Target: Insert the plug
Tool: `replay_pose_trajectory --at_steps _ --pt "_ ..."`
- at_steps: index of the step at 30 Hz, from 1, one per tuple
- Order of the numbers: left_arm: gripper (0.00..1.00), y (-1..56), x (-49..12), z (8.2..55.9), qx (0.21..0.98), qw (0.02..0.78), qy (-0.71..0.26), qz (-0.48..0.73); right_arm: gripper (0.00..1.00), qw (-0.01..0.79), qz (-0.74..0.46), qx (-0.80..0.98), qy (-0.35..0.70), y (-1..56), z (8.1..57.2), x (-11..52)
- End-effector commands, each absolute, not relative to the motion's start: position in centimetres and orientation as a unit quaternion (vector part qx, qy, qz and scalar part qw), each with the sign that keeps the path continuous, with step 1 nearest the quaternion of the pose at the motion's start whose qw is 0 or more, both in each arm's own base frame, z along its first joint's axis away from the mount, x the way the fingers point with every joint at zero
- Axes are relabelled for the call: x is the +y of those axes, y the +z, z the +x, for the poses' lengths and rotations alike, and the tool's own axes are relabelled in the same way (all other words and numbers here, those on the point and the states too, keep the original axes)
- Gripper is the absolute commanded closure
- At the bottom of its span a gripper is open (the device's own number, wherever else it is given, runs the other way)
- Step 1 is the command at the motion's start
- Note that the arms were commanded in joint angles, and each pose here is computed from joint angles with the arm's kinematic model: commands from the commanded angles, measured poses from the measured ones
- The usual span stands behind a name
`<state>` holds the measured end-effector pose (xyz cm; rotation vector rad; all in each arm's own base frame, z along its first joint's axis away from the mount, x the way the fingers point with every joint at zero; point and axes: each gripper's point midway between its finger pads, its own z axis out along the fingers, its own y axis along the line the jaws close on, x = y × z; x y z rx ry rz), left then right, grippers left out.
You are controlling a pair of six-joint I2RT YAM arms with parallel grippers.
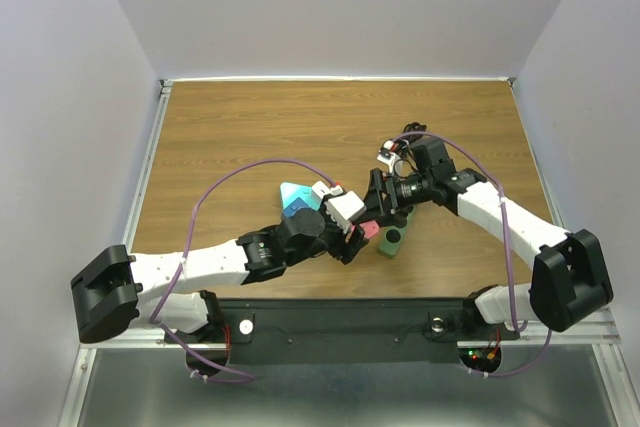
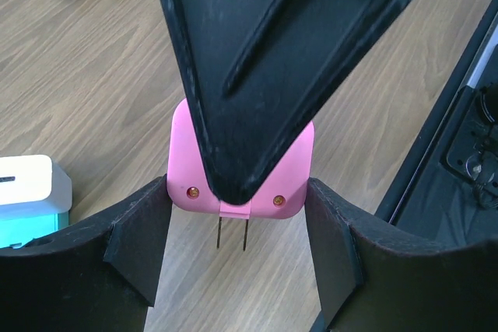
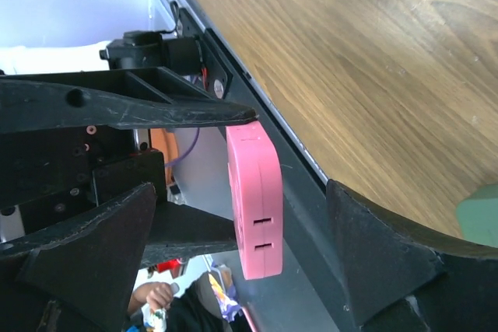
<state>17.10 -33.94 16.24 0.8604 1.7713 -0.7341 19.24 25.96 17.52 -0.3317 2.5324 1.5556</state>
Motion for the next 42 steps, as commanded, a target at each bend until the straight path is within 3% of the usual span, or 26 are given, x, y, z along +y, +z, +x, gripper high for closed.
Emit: replay_pose_trajectory --at_steps 1,5,9,13,23,28,30,31,33,36,37,38,42 --pt "0.85 19.6 -35.1 17.7 0.705 0.528 -0.321 0.348 0.06 0.084 -0.138 0.835 0.526 18.5 19.0 26.7" --pt "0.85 19.5 -35.2 17.6 0.704 0.528 -0.323 0.348 0.12 0.08 -0.141 0.836 0.524 18.2 18.7 26.9" --pt "0.85 19.6 -35.3 17.6 0.703 0.529 -0.326 0.346 0.35 0.079 -0.146 0.835 0.524 18.1 18.4 27.3" --pt "0.85 20.0 -35.4 17.7 0.699 0.534 -0.329 0.344 0.45 0.077 -0.147 0.832 0.53 18.1 18.2 27.6" --pt "0.85 20.2 -35.7 17.8 0.694 0.539 -0.335 0.34 0.54 0.07 -0.147 0.824 0.542 17.7 17.4 28.4" --pt "0.82 19.7 -35.4 18.1 0.705 0.537 -0.328 0.327 0.94 0.074 -0.144 0.828 0.538 17.4 17.5 28.3" --pt "0.73 19.3 -34.9 18.5 0.719 0.535 -0.32 0.308 1.0 0.09 -0.138 0.833 0.528 17.4 18.1 28.2" --pt "0.57 19.4 -34.7 18.5 0.721 0.536 -0.32 0.301 1.0 0.097 -0.137 0.834 0.525 17.5 18.4 28.2" --pt "0.44 19.1 -34.1 18.5 0.727 0.536 -0.318 0.288 1.0 0.122 -0.138 0.836 0.517 18.1 19.3 28.3" --pt "0.18 19.9 -33.2 18.3 0.727 0.54 -0.335 0.261 1.0 0.159 -0.131 0.836 0.509 19.1 21.3 27.9" --pt "0.05 20.3 -32.6 18.0 0.726 0.54 -0.346 0.248 1.0 0.169 -0.13 0.833 0.511 19.8 22.1 27.8" --pt "0.01 20.4 -32.1 18.2 0.727 0.541 -0.349 0.239 1.0 0.183 -0.122 0.832 0.509 20.2 23.2 27.2" --pt "0.01 21.0 -29.6 18.2 0.724 0.54 -0.379 0.201 1.0 0.213 -0.121 0.823 0.513 21.8 25.4 26.1"
